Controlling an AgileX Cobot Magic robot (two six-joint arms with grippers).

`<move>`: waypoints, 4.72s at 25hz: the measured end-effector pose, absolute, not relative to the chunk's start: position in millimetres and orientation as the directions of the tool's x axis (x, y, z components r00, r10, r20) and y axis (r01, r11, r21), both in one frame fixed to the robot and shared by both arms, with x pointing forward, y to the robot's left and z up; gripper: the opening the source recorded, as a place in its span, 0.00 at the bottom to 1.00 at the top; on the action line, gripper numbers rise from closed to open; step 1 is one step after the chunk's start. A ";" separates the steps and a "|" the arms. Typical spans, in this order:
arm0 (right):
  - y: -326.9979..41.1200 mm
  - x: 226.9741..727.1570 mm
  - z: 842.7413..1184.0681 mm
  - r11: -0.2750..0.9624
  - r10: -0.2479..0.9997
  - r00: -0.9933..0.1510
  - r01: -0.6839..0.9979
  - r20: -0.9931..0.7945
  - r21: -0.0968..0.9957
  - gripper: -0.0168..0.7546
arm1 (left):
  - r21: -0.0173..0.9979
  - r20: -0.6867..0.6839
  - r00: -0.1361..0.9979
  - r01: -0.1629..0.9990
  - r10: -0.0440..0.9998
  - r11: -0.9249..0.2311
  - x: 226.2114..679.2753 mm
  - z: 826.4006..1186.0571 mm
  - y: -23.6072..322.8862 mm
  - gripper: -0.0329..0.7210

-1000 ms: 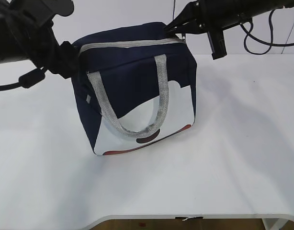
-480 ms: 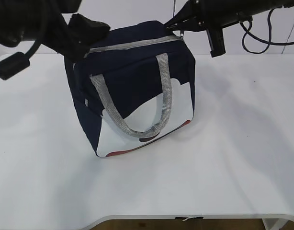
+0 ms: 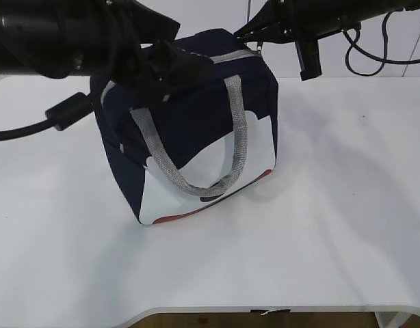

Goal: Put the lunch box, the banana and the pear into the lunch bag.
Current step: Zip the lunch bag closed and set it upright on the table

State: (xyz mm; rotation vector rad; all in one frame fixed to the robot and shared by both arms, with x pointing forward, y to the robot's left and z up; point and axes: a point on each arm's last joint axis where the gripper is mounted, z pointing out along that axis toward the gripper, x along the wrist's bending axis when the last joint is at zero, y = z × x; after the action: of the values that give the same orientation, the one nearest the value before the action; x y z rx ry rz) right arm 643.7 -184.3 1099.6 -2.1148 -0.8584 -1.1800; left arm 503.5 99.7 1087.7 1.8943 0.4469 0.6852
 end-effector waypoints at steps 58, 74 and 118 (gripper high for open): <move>-217.1 655.9 1063.6 -0.711 0.016 0.606 0.566 0.795 -0.418 0.03 | 0.812 0.368 0.779 -0.004 0.507 -0.583 517.7 1051.5 94.3 0.03; -222.4 648.5 976.3 -0.693 -0.223 0.652 0.416 0.724 -0.588 0.03 | 0.809 0.376 0.768 0.000 0.519 -0.587 518.6 1051.6 95.8 0.03; -224.4 633.8 967.4 -0.495 0.044 0.244 0.848 0.969 -0.191 0.78 | 0.799 0.405 0.727 0.014 0.555 -0.601 522.4 1051.9 99.7 0.03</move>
State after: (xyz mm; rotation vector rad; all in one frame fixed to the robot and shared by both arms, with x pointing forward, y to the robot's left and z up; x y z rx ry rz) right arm 633.8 -224.4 967.4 -1.7546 -0.8251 -1.3325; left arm 522.4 99.7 1051.9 2.0932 0.4301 0.8244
